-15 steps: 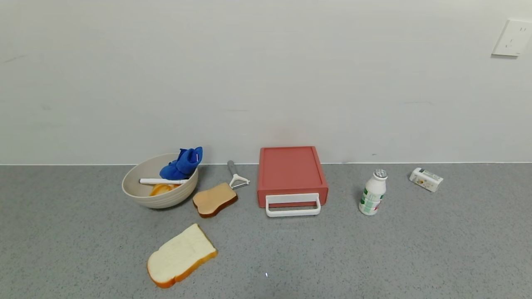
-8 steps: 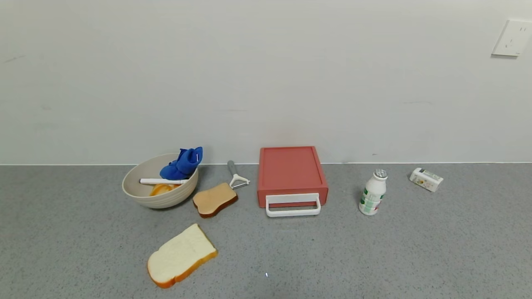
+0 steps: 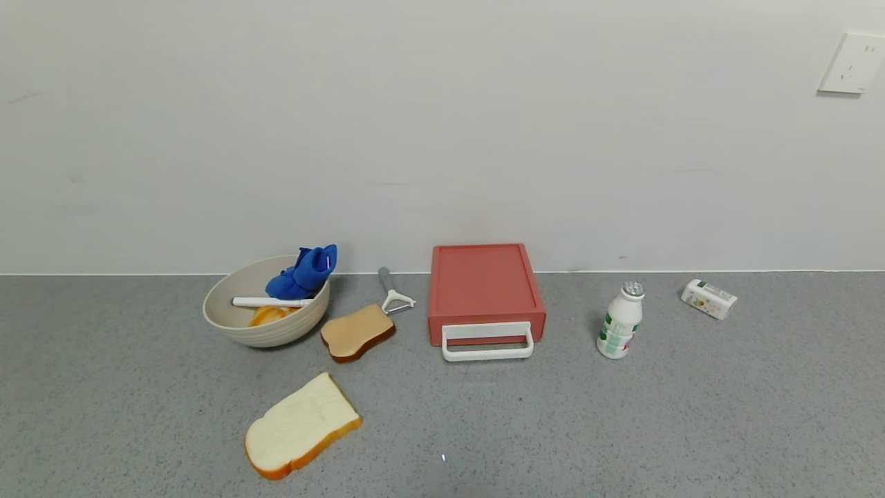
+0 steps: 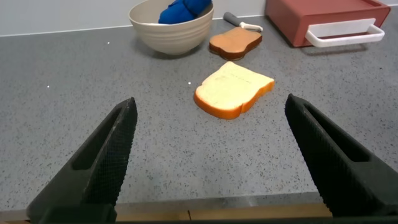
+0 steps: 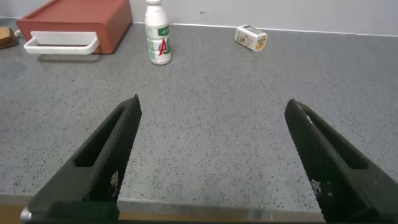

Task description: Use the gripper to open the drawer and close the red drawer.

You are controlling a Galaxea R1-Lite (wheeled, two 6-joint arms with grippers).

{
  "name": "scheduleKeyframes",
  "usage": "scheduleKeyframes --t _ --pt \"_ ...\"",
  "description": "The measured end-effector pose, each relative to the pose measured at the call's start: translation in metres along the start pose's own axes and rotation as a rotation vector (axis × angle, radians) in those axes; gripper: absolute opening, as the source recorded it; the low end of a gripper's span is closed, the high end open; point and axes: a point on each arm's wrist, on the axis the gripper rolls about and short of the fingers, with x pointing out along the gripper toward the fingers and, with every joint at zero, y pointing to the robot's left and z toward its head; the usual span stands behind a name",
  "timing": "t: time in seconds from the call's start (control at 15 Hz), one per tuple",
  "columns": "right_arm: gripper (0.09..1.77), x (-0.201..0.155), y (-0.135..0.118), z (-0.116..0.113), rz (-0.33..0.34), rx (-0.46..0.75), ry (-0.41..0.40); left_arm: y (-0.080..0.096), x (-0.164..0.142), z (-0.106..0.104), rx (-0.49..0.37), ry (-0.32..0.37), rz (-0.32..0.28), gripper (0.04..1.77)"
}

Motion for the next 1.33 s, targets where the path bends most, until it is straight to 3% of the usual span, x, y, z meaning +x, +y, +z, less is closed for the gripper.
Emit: scheduleKeyframes --t 1.33 --pt "1.7 0.0 0.0 -0.0006 0.0 -0.017 0.006 -0.0003 0.0 0.0003 0.005 -0.004 -0.014 1.72"
